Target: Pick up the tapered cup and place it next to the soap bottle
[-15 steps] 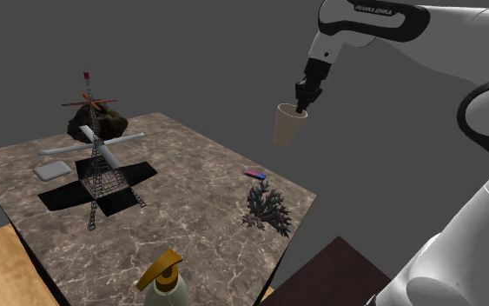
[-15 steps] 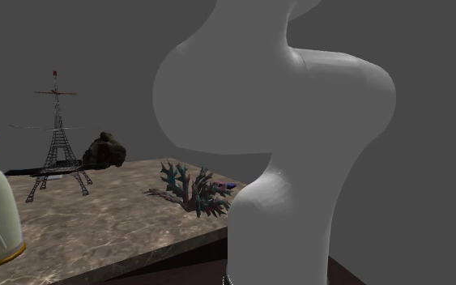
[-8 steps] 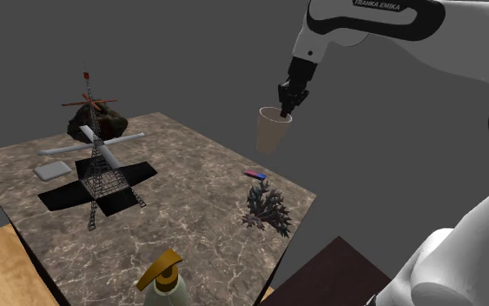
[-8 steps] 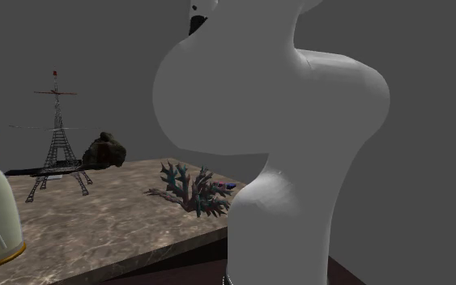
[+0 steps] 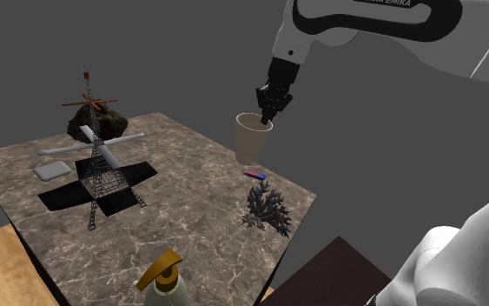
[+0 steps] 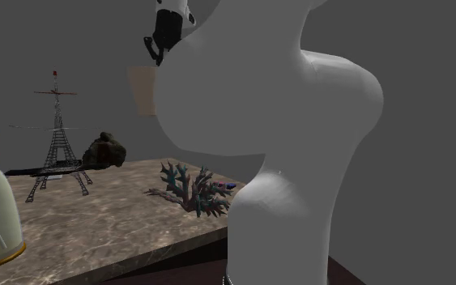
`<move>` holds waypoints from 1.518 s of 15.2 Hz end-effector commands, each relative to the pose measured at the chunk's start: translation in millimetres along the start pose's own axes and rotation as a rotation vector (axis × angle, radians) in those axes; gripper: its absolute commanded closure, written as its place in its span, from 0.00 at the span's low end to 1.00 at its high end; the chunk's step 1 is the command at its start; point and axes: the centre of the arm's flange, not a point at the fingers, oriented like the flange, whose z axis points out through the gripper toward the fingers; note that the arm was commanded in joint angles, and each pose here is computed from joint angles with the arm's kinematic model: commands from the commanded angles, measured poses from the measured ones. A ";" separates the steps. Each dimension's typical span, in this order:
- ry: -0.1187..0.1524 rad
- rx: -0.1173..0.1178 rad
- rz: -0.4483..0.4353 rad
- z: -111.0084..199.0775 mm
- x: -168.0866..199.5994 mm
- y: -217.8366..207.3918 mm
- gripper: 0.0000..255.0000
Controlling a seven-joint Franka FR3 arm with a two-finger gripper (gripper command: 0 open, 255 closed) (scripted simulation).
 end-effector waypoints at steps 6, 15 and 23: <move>0.001 0.000 0.002 9.7 -15.5 -91.1 1.00; 0.001 0.000 0.002 26.8 -34.6 -207.1 1.00; 0.001 0.000 0.002 42.0 -51.6 -310.2 1.00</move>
